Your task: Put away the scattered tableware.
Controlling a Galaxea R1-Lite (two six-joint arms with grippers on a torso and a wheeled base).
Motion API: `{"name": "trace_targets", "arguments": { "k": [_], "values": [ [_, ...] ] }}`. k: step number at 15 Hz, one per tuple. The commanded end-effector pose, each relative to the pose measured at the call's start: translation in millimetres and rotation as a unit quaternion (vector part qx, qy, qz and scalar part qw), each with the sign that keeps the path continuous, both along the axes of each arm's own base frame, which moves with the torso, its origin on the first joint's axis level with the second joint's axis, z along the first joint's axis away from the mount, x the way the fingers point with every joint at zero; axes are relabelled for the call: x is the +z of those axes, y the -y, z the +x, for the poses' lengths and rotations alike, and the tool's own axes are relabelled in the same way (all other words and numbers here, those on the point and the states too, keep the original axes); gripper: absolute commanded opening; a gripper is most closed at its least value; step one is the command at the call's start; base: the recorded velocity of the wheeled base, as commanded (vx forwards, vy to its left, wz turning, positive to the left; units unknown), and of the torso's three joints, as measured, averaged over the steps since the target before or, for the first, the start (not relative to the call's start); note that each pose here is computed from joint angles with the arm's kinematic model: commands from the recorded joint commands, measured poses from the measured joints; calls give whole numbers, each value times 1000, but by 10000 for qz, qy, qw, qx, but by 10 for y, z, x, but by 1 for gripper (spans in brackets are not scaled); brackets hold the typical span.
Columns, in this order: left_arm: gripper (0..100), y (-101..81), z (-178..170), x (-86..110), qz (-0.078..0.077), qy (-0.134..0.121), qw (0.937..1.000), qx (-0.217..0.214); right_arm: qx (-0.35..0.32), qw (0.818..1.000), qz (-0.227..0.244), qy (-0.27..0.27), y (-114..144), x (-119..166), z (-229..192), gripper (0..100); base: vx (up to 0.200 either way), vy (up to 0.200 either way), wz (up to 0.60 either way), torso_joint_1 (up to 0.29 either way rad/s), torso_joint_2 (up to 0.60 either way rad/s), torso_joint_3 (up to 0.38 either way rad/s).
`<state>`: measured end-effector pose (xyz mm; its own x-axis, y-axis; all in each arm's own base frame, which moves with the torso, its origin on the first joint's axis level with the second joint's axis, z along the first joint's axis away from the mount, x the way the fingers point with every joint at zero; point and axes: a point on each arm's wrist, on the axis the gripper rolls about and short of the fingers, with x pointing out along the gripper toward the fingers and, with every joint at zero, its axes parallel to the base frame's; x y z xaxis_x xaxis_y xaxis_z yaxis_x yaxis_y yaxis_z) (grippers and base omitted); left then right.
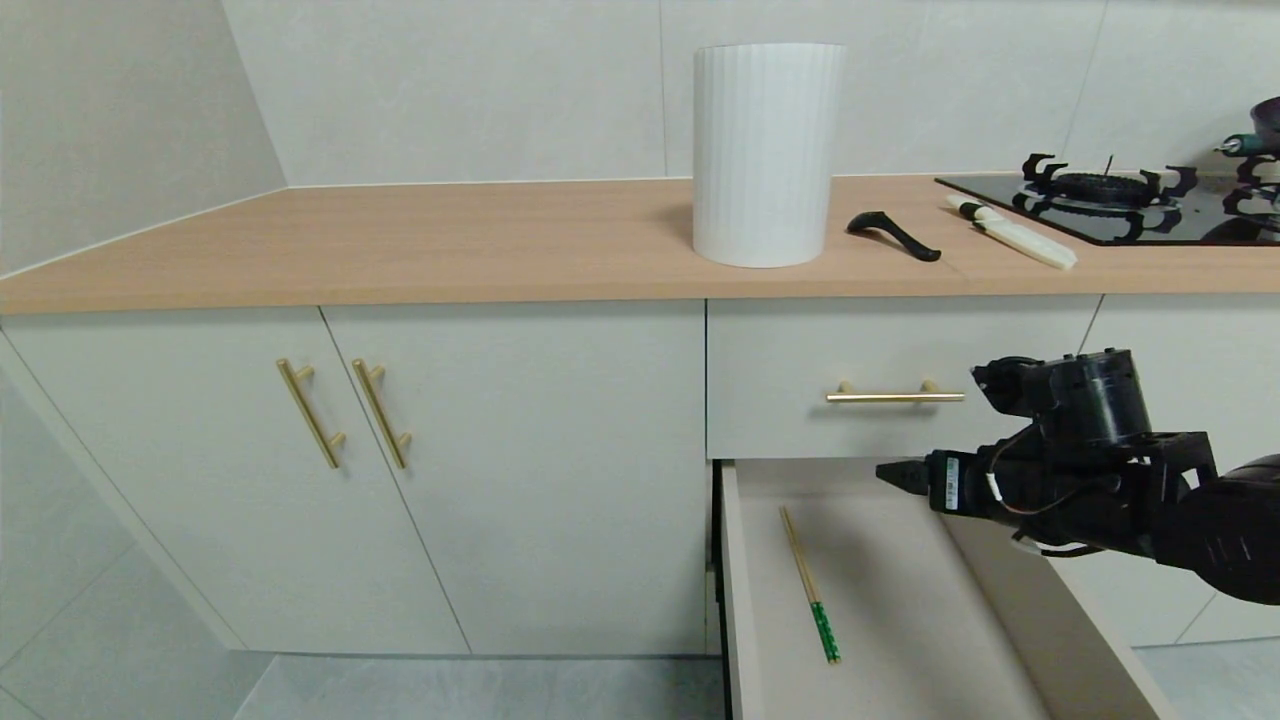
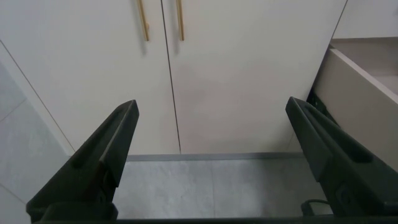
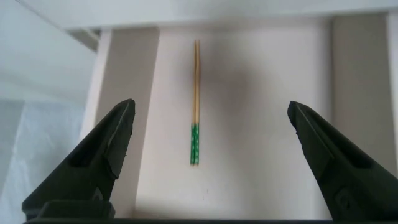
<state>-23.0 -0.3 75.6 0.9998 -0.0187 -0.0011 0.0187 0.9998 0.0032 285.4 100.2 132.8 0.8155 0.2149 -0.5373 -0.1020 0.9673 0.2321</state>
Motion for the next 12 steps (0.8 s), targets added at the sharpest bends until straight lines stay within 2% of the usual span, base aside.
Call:
{"name": "trace_targets", "arguments": {
  "k": [1,6,12],
  "values": [
    [100,0,0,0,-1,-2,10000,2,-6,10000,7,53,14,32,-19,100,0,0,0,0,0,0],
    [100,0,0,0,-1,-2,10000,2,48,9999,-100,2,12,-12,-12,100,0,0,0,62,-240,-234],
    [100,0,0,0,-1,-2,10000,2,48,9999,-120,-56,6,-52,6,100,0,0,0,144,-505,-304]
  ]
}}
